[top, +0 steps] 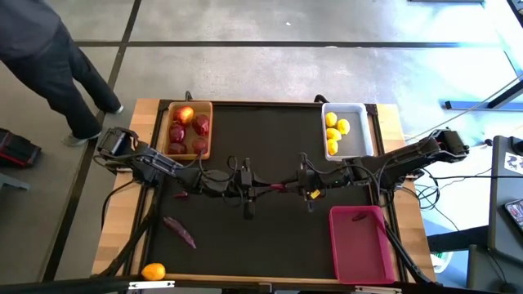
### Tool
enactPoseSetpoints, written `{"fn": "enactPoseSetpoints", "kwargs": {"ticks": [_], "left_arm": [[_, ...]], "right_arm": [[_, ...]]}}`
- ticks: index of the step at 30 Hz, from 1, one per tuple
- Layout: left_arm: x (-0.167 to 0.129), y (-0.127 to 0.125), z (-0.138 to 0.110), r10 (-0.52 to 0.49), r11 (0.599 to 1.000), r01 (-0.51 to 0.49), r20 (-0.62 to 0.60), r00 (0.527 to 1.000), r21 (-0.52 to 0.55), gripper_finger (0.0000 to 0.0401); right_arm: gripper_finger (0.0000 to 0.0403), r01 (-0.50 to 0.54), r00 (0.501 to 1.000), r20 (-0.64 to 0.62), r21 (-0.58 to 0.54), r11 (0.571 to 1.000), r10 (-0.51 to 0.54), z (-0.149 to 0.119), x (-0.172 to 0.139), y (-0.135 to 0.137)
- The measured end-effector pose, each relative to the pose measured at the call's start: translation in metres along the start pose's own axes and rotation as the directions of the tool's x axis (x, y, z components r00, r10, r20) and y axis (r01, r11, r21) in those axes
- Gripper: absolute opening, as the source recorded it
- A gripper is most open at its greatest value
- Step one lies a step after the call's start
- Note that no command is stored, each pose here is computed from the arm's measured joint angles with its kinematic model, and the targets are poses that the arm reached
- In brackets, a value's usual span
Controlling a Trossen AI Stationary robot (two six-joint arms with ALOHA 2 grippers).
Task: Sort produce into baskets
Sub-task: Put the eggplant into the red bin
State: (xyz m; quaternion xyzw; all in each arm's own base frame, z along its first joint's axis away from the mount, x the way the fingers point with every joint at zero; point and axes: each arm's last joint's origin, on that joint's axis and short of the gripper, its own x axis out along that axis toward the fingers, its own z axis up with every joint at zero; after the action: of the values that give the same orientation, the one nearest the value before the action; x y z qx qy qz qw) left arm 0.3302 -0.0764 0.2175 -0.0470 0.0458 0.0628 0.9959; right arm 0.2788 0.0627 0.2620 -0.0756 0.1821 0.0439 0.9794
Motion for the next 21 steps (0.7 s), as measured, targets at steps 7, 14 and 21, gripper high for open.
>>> {"fn": "enactPoseSetpoints", "kwargs": {"ticks": [7, 14, 21], "left_arm": [[0.0, -0.0002, 0.0001, -0.001, 1.0, 0.001, 0.0, 1.0, 0.001, 0.004], [0.0, -0.0002, 0.0007, -0.002, 1.0, 0.002, 0.007, 1.0, 0.019, 0.0036], [-0.0001, -0.0004, 0.0018, -0.006, 1.0, 0.006, 0.018, 1.0, 0.017, 0.0045]], "right_arm": [[0.0077, -0.026, 1.0, 0.008, 0.04, 0.999, 0.026, 0.0006, 0.0001, 0.0], [0.0126, -0.037, 0.999, 0.042, 0.054, 0.998, 0.035, 0.0038, 0.0, 0.0001], [0.0078, -0.038, 0.999, 0.011, 0.045, 0.998, 0.038, 0.0004, 0.0014, 0.0007]]}}
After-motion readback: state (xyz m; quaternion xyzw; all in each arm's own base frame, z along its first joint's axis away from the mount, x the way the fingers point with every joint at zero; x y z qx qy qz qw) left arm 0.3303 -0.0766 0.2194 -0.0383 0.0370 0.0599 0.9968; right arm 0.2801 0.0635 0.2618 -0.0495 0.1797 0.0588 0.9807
